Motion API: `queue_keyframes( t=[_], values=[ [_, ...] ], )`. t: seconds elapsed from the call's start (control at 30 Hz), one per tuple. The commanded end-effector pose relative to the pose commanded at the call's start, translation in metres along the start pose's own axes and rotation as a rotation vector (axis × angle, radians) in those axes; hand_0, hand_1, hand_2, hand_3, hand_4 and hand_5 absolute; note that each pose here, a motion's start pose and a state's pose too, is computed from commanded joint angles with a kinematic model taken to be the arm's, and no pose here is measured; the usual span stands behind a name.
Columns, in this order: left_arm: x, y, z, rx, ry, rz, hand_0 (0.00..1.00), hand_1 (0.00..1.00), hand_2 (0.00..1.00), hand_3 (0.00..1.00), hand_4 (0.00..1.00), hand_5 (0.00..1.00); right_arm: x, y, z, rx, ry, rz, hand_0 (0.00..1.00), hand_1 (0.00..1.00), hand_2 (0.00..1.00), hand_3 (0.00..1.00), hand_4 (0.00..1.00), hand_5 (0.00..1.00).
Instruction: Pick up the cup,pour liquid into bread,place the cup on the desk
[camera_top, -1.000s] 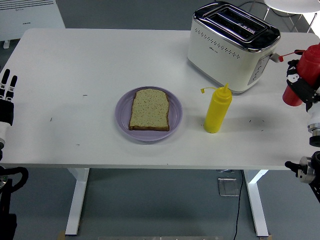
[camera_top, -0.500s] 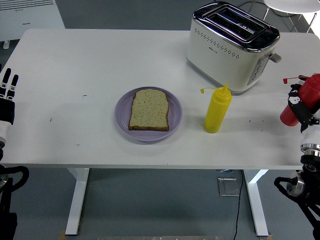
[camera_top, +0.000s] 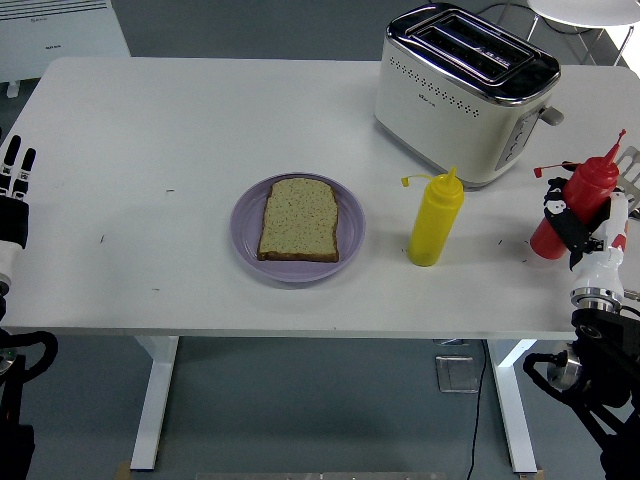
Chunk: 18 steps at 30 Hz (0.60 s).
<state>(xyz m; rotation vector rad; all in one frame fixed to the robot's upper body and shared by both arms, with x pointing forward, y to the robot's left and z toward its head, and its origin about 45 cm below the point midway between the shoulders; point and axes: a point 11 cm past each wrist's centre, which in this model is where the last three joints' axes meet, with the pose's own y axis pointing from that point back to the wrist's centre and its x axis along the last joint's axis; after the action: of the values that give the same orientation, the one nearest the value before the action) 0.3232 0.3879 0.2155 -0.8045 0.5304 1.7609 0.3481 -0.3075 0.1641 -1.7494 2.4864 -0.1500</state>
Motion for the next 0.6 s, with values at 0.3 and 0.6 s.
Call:
queue_keyframes(
  t=[0.3,0.6],
  values=[
    [0.001,0.000,0.000,0.000,0.000,0.002,0.809,0.751,0.747,0.738,0.486,0.998,-0.016,-0.001,0.004,-0.015,-0.006,-0.024,0.377,0.351,0.413,0.521,0.429,0.002],
    [0.000,0.001,-0.002,0.005,0.000,0.001,0.810,0.751,0.747,0.738,0.487,0.998,-0.026,-0.001,0.010,-0.030,-0.002,-0.036,0.385,0.353,0.413,0.522,0.433,0.002]
  ],
)
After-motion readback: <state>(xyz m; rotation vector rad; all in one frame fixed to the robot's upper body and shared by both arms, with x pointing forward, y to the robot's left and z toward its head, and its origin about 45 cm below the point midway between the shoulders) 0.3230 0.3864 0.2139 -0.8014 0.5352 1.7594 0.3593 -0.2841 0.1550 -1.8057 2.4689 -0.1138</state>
